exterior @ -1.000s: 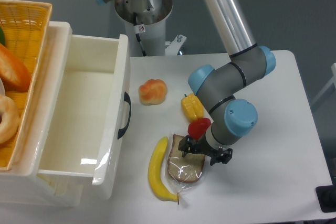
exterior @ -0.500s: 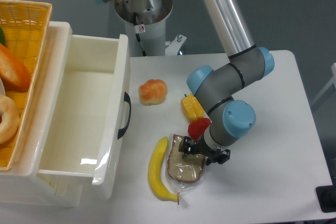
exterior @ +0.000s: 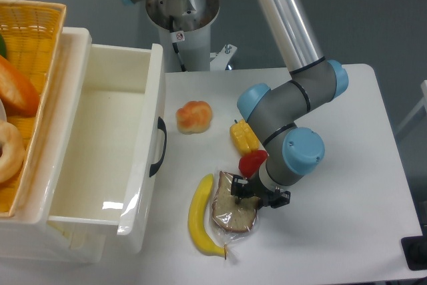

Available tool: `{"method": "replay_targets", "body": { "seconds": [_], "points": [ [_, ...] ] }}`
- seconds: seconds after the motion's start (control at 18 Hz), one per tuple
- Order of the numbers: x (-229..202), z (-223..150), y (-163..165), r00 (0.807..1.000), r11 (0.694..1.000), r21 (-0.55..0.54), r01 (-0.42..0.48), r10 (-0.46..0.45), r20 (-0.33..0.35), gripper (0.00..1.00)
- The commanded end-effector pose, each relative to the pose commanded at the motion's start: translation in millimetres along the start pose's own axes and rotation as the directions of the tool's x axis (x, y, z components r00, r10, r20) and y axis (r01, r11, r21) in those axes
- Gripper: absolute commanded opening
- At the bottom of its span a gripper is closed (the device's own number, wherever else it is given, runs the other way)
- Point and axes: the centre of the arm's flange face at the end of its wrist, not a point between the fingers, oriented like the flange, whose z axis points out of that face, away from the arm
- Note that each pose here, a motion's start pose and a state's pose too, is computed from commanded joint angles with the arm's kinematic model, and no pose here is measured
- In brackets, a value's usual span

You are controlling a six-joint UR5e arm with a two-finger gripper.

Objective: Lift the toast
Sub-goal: 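Close the gripper on the edge of the toast bag, then lift the bagged toast up off the table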

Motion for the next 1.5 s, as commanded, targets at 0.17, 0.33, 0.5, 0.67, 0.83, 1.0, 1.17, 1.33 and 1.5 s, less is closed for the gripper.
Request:
{"method": "replay_targets", "body": {
  "seconds": [0.17, 0.33, 0.5, 0.67, 0.83, 1.0, 1.17, 1.33, 1.5],
  "points": [
    [0.3, -0.9, 0.1, 1.0, 1.0, 0.0, 0.0, 0.0, 0.0, 0.19],
    [-0.3, -5.3, 1.0, 1.0, 1.0, 0.004, 0.0, 0.0, 0.003, 0.13],
    [-0.1, -12.7, 1.8, 1.0, 1.0, 0.011, 0.006, -0.006, 0.01, 0.12],
    [-0.1, -51.6, 7.5, 0.999, 0.999, 0.05, 0.012, -0.014, 0.051, 0.12],
    [7.0, -80.5, 13.5, 0.996, 0.997, 0.072, 0.013, -0.019, 0.083, 0.12],
    [5.4, -97.2, 17.3, 0.99, 0.999, 0.054, 0.009, -0.017, 0.143, 0.11],
    [-0.3, -121.0, 21.9, 0.982, 0.998, 0.068, 0.016, -0.029, 0.186, 0.11],
    [0.5, -148.6, 31.3, 0.971, 0.997, 0.074, 0.022, -0.039, 0.236, 0.11],
    [4.6, -171.9, 35.7, 0.959, 0.997, 0.079, 0.013, -0.034, 0.28, 0.1]
  ]
}}
